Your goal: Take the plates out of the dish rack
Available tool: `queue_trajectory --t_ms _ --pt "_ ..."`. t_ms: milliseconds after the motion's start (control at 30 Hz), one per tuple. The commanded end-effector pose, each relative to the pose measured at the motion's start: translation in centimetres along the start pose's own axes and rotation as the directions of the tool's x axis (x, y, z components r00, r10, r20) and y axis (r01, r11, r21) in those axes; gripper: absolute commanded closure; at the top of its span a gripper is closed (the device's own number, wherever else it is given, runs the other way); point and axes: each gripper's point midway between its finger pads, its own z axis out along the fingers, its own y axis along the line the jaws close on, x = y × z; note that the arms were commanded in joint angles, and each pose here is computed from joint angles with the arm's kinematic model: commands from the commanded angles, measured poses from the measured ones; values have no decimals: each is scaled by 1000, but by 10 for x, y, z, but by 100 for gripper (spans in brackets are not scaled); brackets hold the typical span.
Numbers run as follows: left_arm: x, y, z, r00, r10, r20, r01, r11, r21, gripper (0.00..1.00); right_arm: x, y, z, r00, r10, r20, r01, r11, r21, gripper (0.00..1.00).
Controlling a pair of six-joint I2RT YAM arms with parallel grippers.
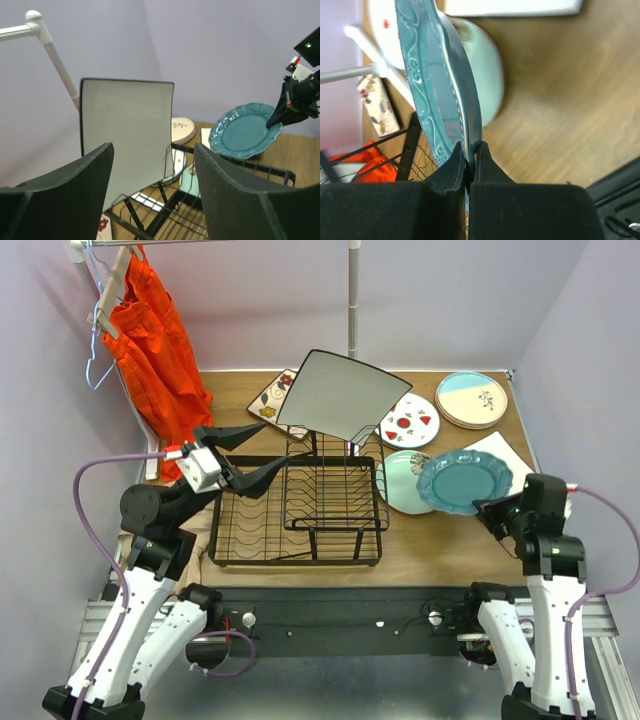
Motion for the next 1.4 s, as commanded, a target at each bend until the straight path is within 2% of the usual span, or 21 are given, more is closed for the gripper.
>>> queue_trajectory --t_ms 0,100,133,233,300,433,533,600,700,867,1033,1367 --pt "-26 15 16 991 -135 -17 134 989 -68 30 -72 107 -62 941 -142 308 234 930 -285 99" --pt "-32 2 37 957 -279 -73 283 958 44 42 -82 121 -72 935 -119 334 224 928 -297 99" --pt "-29 -8 46 943 -311 -117 326 936 136 43 -84 122 -73 935 -105 338 213 930 -299 99" --pt "-28 -27 66 910 -381 -162 410 883 230 43 -86 125 -75 937 -77 340 189 932 -310 99" --pt "-34 -49 78 901 -401 -163 432 857 281 39 -89 125 -77 932 -65 355 185 931 -315 99" --pt "-26 -58 109 875 -451 -176 482 845 230 39 -91 110 -73 928 -7 373 127 946 -298 99" --pt "-10 -63 120 861 -467 -204 503 841 199 39 -65 74 -48 955 155 254 -83 958 -274 99" --pt "0 -60 122 862 -455 -221 495 851 177 39 -39 55 -34 966 217 139 -182 956 -229 99" --pt "14 -53 119 877 -417 -239 454 882 128 39 -12 18 -16 975 214 57 -208 973 -101 99" --pt "42 -32 108 902 -330 -279 344 939 2 39 -2 -12 -14 989 139 51 -139 990 4 99" --pt "57 -23 105 904 -305 -298 306 951 -46 39 8 -37 -9 994 107 21 -108 987 122 99" --pt "42 -21 91 927 -265 -266 266 963 -33 38 36 -54 14 991 92 -96 -78 987 142 99"
